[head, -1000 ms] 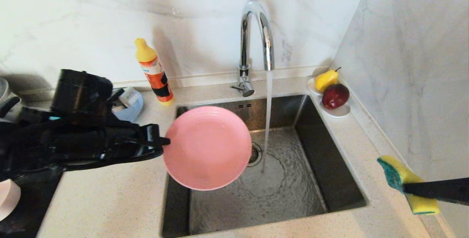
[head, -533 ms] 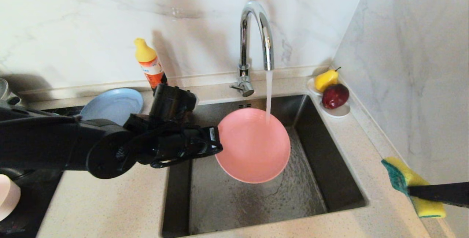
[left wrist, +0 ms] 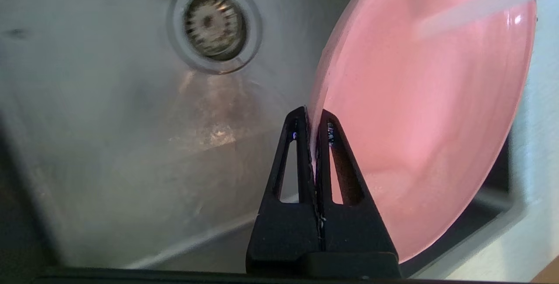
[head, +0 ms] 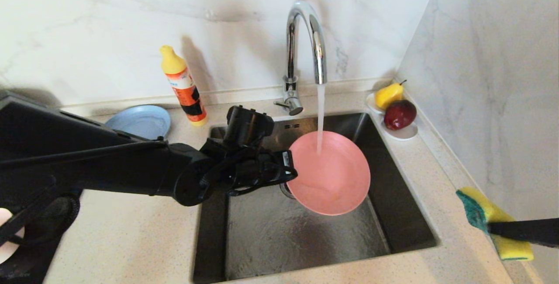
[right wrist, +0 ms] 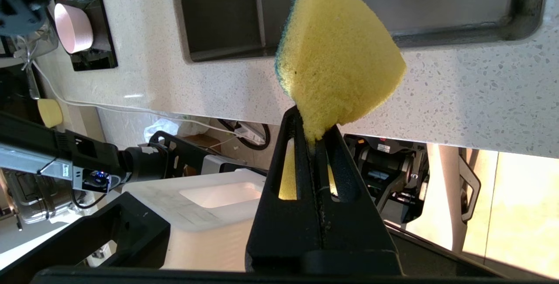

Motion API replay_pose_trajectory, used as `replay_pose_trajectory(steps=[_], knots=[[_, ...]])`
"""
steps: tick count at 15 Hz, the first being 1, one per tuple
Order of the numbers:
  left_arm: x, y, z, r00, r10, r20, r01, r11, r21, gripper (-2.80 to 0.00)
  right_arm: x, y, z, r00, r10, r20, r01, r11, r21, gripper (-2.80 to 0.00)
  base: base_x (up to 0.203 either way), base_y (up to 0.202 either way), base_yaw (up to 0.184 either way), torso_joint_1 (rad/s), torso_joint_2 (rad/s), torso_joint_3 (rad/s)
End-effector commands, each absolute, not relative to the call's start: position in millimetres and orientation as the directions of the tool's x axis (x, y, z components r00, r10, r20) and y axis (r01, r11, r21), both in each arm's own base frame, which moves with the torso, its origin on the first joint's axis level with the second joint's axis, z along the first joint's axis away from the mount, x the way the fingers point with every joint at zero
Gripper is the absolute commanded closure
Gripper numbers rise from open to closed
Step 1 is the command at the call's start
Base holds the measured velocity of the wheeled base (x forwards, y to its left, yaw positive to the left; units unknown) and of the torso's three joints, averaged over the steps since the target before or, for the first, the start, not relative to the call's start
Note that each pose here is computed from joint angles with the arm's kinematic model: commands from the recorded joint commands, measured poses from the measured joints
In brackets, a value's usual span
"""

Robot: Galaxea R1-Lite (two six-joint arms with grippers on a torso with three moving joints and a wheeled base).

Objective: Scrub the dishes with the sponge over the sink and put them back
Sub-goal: Wash the plate

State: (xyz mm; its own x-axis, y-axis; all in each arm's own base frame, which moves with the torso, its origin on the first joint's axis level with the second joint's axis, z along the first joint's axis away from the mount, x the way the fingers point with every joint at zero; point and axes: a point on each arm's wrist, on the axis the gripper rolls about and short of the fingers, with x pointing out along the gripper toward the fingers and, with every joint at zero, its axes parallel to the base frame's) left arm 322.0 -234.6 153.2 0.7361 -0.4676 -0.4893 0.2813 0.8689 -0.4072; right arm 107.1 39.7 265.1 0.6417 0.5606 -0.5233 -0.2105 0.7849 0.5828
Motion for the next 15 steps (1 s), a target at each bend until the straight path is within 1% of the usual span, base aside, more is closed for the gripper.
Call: replay_pose_trajectory(steps=[1, 4, 5, 7, 10, 12, 14, 15], knots=[[331, -247, 146, 0.732, -0.474, -0.489, 0.260, 0.858, -0.442, 0.00, 107, 40, 265, 0.639, 0.563, -0.524, -0.209, 0.783, 0.586, 0.00, 0.000, 0.000, 0.000, 0.000, 0.00, 0.000], [328, -251, 147, 0.726, -0.475, -0.498, 0.256, 0.857, -0.447, 0.00, 109, 41, 264, 0.633, 0.564, -0.531, -0.209, 0.784, 0.584, 0.00, 0.000, 0.000, 0.000, 0.000, 0.00, 0.000], [325, -248, 150, 0.728, -0.452, -0.515, 0.236, 0.871, -0.431, 0.00, 110, 42, 265, 0.629, 0.567, -0.531, -0.212, 0.783, 0.585, 0.00, 0.000, 0.000, 0.000, 0.000, 0.00, 0.000], [320, -239, 156, 0.778, -0.335, -0.532, 0.159, 0.923, -0.350, 0.00, 113, 43, 264, 0.614, 0.581, -0.535, -0.217, 0.775, 0.593, 0.00, 0.000, 0.000, 0.000, 0.000, 0.00, 0.000], [319, -208, 166, 0.859, -0.120, -0.498, 0.065, 0.990, -0.128, 0.00, 118, 45, 260, 0.599, 0.589, -0.543, -0.216, 0.771, 0.599, 0.00, 0.000, 0.000, 0.000, 0.000, 0.00, 0.000], [320, -192, 171, 0.884, 0.017, -0.467, -0.021, 1.000, -0.004, 0.00, 121, 46, 255, 0.597, 0.587, -0.547, -0.217, 0.774, 0.595, 0.00, 0.000, 0.000, 0.000, 0.000, 0.00, 0.000], [323, -173, 173, 0.886, 0.152, -0.438, -0.115, 0.987, 0.111, 0.00, 121, 46, 252, 0.592, 0.584, -0.555, -0.223, 0.780, 0.584, 0.00, 0.000, 0.000, 0.000, 0.000, 0.00, 0.000], [324, -168, 175, 0.886, 0.177, -0.429, -0.134, 0.982, 0.130, 0.00, 121, 46, 251, 0.590, 0.584, -0.557, -0.221, 0.781, 0.584, 0.00, 0.000, 0.000, 0.000, 0.000, 0.00, 0.000]])
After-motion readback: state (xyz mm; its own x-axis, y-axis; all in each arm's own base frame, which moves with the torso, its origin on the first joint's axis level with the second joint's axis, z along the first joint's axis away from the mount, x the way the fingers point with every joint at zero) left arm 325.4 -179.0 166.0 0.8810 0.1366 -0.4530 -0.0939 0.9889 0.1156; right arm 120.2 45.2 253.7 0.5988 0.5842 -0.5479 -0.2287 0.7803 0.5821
